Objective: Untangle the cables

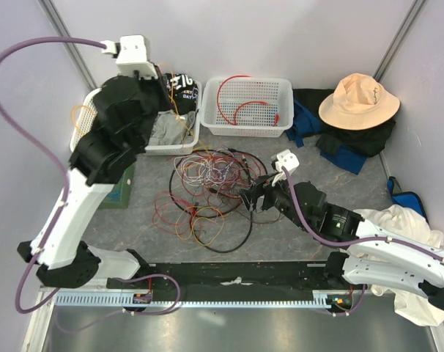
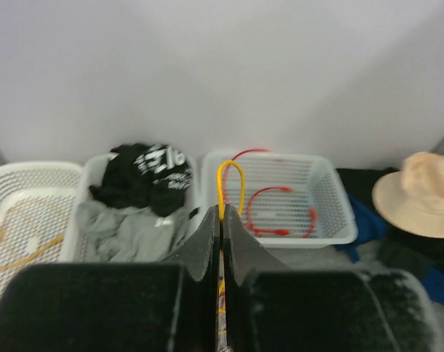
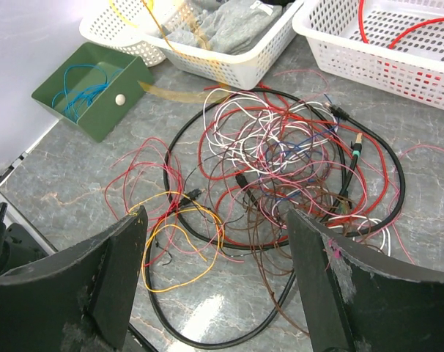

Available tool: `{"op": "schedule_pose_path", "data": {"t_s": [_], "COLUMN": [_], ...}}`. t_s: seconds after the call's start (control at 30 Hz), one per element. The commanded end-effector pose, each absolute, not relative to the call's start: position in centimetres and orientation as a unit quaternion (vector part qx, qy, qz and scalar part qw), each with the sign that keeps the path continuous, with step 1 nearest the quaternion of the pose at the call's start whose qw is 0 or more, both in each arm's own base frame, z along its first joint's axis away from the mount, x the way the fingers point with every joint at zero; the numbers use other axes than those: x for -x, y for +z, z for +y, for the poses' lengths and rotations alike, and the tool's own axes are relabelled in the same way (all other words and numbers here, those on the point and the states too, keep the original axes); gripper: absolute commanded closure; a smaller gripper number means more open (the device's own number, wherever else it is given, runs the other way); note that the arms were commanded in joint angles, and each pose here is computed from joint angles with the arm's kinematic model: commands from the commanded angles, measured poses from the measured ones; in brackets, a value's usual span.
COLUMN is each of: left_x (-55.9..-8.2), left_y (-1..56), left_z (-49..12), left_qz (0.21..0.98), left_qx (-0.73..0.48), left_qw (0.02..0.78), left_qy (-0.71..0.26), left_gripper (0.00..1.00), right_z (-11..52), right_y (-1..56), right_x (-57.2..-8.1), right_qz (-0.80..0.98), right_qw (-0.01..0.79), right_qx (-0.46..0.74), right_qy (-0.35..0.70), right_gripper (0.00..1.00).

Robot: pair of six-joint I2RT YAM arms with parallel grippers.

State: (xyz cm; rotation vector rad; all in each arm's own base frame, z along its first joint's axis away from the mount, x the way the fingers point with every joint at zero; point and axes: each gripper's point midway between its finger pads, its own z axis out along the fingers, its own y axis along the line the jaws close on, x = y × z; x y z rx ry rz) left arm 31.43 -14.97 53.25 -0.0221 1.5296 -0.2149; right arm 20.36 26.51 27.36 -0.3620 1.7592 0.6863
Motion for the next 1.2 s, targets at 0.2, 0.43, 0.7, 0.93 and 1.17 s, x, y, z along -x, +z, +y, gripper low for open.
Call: {"op": "schedule_pose_path", "data": {"t_s": [0.2, 0.43, 0.7, 0.93, 1.17], "left_x": [-38.6, -40.8, -42.3, -43.5, -43.6], "left_y": [49.5, 54.5, 55.7, 51.7, 47.0], "left_z": [-3.9, -1.0, 6.2, 10.9, 11.8], "left_qz": [0.692, 0.604, 0.515, 0.483, 0.466], "left_qx": [0.222, 0.295, 0.383, 0.452, 0.492], "left_qw": [0.683, 0.725, 0.712, 0.674, 0.624], "left_qy": [0.074, 0.147, 0.284, 0.329, 0.389], "left_gripper": [0.98, 0.98, 0.98, 0.98, 0.98], "right_z": [24.4, 24.3, 26.9, 28.1, 30.1], "right_y": [28.0, 26.9, 24.4, 20.9, 18.9], "right_x": [-20.2, -20.2, -18.5, -18.5, -18.4], "right_qz": [0.738, 0.741, 0.762, 0.782, 0.789], "right_qw": [0.596, 0.593, 0.533, 0.504, 0.478], "right_qx": [0.134, 0.139, 0.171, 0.186, 0.190], "right_qy": [0.286, 0.281, 0.325, 0.315, 0.334], "right_gripper": [0.16, 0.16, 0.16, 0.16, 0.16]}}
